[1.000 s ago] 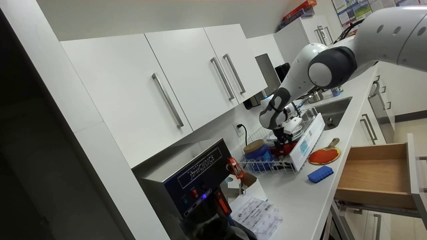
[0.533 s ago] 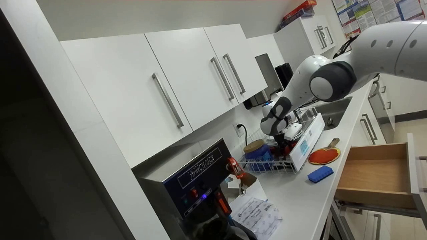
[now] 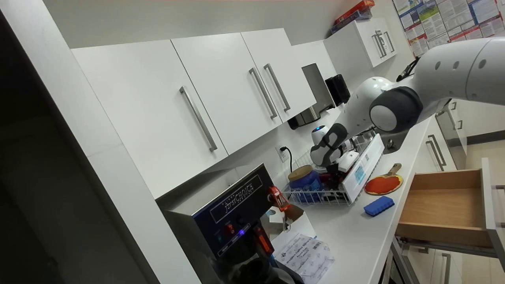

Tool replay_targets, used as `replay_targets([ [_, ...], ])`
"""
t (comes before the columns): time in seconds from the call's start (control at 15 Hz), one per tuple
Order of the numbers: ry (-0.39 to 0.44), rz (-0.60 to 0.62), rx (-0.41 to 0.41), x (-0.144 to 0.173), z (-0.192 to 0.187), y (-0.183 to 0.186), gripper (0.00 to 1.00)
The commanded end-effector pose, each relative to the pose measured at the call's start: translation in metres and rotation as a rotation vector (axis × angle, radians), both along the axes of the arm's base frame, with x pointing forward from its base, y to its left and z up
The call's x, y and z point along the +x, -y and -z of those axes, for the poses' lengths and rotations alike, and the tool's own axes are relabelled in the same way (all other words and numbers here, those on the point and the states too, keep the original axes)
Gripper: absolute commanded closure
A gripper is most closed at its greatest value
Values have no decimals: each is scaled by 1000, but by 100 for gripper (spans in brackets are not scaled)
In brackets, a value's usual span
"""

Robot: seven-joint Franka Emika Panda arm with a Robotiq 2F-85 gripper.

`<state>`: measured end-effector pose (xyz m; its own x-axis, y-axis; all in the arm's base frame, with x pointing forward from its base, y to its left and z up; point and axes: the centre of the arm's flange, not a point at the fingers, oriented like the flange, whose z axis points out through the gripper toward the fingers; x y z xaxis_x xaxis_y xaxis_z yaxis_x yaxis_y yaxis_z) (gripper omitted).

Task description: Remove the tongs from the drying rack

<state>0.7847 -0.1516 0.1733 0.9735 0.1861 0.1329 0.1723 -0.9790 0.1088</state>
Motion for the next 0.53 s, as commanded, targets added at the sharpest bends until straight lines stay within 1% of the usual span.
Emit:
replay_targets([
  [0.0,-12,4,5,21,7,3,0],
  [0.07,-14,5,2,21,9,3,0],
  [0.2,-11,5,-1,22,12,2,26],
  [0.33,-8,5,-1,23,10,2,42],
  [0.4,-6,5,-1,23,9,2,51],
  [0.47,-6,6,-2,23,9,2,58],
])
